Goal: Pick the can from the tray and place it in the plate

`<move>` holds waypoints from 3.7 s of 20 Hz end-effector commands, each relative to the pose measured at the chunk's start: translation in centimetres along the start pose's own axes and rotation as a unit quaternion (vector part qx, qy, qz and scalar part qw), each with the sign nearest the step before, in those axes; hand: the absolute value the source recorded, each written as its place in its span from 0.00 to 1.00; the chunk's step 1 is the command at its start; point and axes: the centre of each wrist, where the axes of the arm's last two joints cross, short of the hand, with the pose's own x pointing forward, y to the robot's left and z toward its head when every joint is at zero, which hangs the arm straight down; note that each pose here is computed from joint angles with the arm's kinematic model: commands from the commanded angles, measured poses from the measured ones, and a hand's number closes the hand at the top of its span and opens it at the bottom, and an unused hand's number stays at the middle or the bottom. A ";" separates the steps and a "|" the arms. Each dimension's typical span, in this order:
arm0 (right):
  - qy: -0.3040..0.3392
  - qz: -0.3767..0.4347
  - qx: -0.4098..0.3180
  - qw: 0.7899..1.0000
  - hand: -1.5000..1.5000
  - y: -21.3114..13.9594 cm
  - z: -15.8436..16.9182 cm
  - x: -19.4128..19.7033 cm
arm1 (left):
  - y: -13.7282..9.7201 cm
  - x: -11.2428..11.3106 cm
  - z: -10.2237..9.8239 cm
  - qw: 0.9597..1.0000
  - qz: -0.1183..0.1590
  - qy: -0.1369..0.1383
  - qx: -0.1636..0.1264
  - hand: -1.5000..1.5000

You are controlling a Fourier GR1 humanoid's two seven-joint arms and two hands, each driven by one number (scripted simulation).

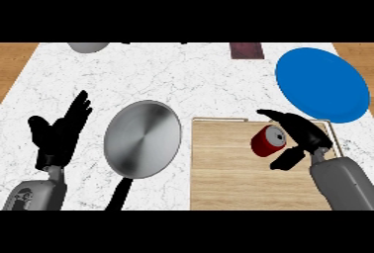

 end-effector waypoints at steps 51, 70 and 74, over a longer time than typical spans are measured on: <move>0.065 -0.034 -0.453 0.889 1.00 -10.8 -1.8 -9.3 | -0.6 0.6 -0.9 1.000 0.003 -0.015 -0.009 0.50; -0.039 -0.081 -0.405 0.910 0.00 -14.5 1.3 -13.8 | 0.0 0.4 -0.5 1.000 0.004 -0.018 -0.022 0.50; -0.163 -0.169 -0.417 0.878 0.00 -15.5 -0.3 -11.5 | 0.7 0.4 -1.2 1.000 -0.002 -0.003 -0.017 0.50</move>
